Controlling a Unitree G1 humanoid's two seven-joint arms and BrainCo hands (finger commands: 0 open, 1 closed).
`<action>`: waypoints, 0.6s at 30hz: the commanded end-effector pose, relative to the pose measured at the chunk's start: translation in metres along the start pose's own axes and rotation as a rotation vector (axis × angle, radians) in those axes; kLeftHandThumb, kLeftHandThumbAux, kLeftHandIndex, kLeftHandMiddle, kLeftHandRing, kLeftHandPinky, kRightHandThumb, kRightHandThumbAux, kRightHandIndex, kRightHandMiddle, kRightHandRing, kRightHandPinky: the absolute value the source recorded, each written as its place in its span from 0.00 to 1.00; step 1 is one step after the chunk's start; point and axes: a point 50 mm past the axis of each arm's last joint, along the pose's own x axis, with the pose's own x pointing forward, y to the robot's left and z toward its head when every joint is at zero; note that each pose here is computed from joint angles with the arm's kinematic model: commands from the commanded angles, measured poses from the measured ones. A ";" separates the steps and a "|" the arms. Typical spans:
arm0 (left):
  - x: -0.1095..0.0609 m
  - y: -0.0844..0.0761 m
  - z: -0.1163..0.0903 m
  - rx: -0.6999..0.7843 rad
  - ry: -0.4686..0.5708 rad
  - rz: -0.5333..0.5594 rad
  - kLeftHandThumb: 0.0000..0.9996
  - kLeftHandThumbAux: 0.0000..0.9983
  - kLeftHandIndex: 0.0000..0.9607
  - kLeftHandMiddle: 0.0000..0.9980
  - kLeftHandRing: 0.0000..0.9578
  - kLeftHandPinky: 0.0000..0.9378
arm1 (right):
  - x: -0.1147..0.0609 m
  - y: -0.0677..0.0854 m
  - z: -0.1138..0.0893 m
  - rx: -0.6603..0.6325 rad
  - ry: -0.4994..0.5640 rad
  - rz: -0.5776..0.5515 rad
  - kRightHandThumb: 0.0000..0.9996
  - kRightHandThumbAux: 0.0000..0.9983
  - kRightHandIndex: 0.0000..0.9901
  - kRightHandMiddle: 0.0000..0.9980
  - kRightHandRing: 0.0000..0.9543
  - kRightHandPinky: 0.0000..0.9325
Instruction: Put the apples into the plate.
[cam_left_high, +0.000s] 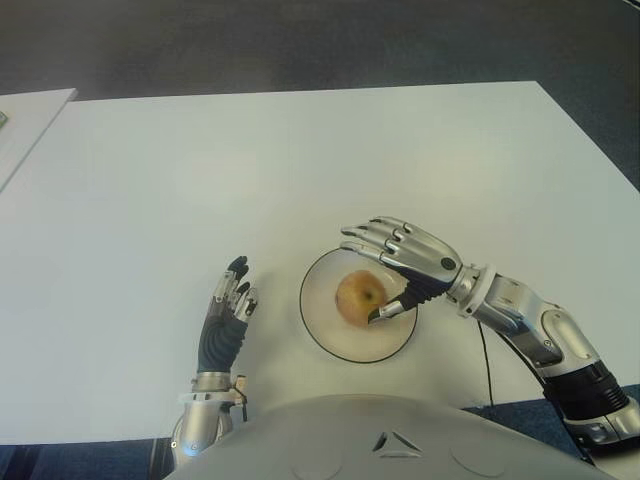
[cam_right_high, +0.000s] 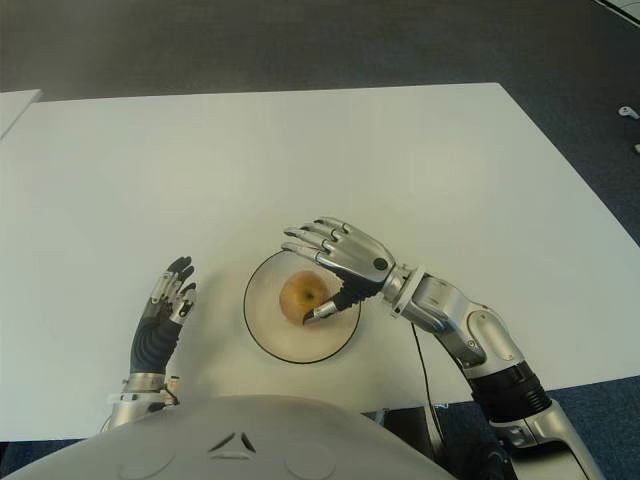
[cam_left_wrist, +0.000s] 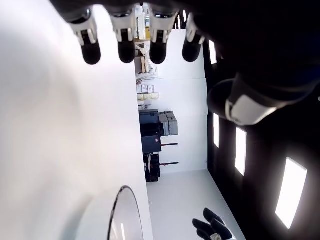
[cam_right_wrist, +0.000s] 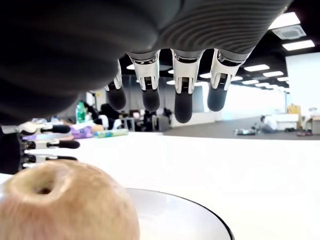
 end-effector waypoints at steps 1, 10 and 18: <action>-0.001 -0.001 -0.002 -0.004 0.011 -0.001 0.04 0.45 0.00 0.00 0.00 0.00 | 0.002 -0.001 -0.001 0.002 0.008 0.001 0.14 0.18 0.00 0.00 0.00 0.00; -0.001 -0.001 -0.002 -0.006 0.016 0.003 0.05 0.47 0.00 0.00 0.00 0.00 | 0.003 -0.002 -0.002 -0.008 0.002 0.002 0.13 0.17 0.00 0.00 0.00 0.00; -0.002 -0.004 -0.002 -0.004 0.020 -0.003 0.04 0.47 0.00 0.00 0.00 0.00 | 0.001 -0.011 -0.008 0.018 0.019 -0.039 0.14 0.16 0.00 0.00 0.00 0.00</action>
